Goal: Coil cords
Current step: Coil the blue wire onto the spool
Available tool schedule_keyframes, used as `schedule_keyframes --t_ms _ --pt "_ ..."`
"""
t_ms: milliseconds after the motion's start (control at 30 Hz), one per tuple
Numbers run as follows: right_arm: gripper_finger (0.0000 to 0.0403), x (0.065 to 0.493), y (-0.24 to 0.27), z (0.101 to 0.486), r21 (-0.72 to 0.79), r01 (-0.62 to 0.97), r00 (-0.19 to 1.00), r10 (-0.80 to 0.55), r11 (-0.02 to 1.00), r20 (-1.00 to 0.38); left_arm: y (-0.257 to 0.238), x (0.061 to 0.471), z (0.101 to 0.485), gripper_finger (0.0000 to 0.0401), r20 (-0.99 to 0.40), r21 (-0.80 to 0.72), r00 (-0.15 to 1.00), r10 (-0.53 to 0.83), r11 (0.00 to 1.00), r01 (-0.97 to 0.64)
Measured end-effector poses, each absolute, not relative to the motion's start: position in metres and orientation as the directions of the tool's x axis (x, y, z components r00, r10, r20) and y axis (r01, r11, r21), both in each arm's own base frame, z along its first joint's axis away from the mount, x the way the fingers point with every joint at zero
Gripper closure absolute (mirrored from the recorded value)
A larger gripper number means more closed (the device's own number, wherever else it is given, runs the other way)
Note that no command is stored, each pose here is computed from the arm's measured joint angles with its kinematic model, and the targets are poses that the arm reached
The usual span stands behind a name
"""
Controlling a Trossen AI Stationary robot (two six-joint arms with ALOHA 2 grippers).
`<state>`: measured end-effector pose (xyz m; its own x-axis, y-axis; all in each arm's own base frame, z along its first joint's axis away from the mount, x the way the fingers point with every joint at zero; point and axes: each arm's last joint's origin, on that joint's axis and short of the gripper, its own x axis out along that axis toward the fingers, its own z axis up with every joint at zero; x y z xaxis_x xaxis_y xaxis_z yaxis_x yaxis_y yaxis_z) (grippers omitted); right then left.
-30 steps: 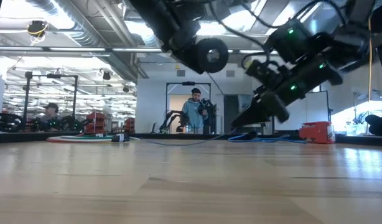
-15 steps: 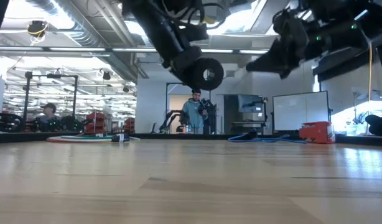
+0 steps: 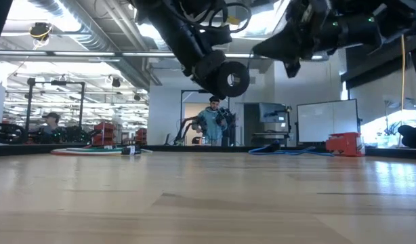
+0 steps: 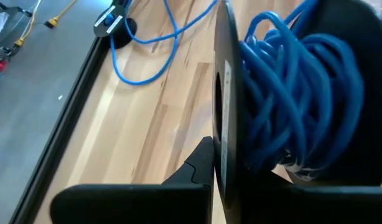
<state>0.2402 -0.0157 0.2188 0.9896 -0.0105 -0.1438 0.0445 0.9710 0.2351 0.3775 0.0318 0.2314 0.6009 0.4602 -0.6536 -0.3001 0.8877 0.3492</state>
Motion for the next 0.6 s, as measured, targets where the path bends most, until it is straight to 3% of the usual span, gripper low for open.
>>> schedule_keyframes --t_ms 167,400,600 --pt "0.0396 0.251 -0.018 0.222 0.236 0.055 0.987 -0.016 0.970 -0.161 0.031 0.377 0.231 0.0400 -0.653 0.357 0.600 0.462 0.887 -0.293" --pt "0.0396 0.251 -0.021 0.212 0.203 0.122 0.896 -0.019 0.972 -0.445 0.027 0.375 0.228 0.0400 -0.676 0.380 0.577 0.458 0.888 -0.260" --pt "0.0396 0.254 -0.020 0.226 0.219 0.036 0.915 0.056 0.975 -0.398 0.027 0.376 0.229 0.0400 -0.673 0.378 0.581 0.458 0.888 -0.263"
